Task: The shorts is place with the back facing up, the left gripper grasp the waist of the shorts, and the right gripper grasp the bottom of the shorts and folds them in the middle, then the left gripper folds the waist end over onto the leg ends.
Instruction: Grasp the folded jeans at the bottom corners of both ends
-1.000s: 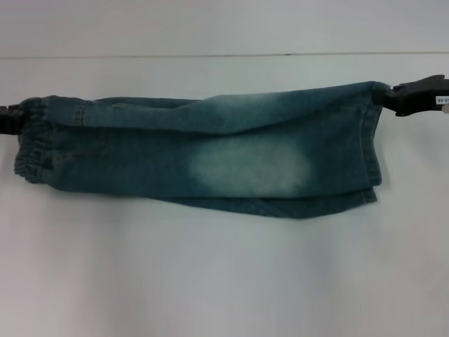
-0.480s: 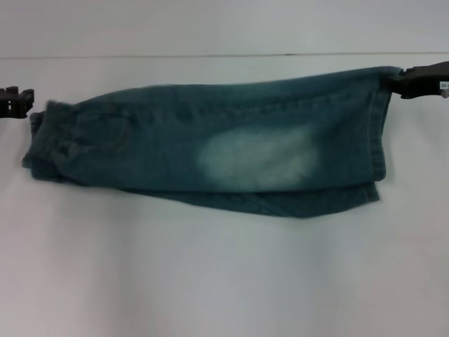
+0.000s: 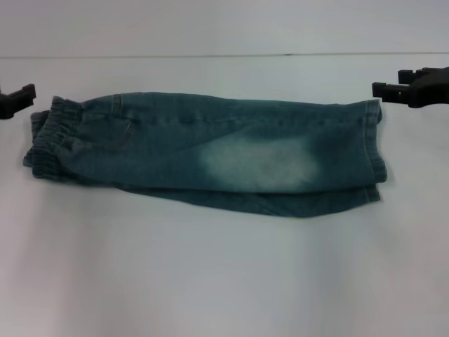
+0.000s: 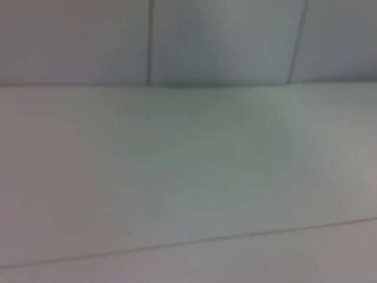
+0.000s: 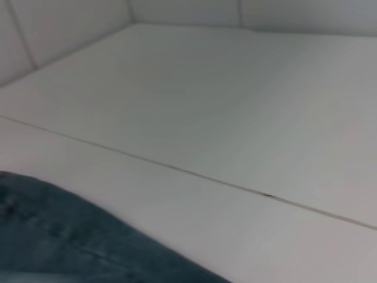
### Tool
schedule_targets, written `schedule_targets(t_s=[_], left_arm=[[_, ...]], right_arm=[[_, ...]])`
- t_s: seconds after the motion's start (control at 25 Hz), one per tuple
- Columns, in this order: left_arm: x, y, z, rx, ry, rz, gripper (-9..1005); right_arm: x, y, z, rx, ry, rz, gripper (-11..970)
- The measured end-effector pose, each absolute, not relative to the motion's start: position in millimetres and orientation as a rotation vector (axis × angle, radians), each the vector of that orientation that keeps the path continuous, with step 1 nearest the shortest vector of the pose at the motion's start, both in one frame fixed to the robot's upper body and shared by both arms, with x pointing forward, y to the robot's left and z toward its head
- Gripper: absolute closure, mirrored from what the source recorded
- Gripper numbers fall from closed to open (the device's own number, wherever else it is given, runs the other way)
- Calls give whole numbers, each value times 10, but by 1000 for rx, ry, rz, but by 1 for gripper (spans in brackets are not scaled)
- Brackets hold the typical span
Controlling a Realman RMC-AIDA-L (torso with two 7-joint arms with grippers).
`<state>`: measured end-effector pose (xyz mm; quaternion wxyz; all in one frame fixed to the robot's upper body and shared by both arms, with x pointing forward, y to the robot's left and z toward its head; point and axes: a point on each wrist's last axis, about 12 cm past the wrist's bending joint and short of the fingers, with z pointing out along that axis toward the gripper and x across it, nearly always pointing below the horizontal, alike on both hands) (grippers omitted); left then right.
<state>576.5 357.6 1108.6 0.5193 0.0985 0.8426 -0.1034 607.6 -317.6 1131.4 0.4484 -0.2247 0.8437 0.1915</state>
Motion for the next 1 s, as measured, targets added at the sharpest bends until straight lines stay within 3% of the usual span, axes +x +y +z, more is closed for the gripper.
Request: schedule_targets(t_s=[0.32,0.52,0.72,1.0], left_arm=[[5262,3722,11089,385,1932,-440,224],[5083,3767,10994,461,1974,-444,62],[5089,3755,10850,494,2049,-370,64],[5322,3677,10669,529,2092,-211,68]], right_arm=[[5581,-3123,11372,-879,1879,698,229],[5333,-3012,11263,-1064,1783,794,11],[5234,-2943,11137,-1084,1735,881,13],[5222,-2850,11062,-1081,1719,954,14]])
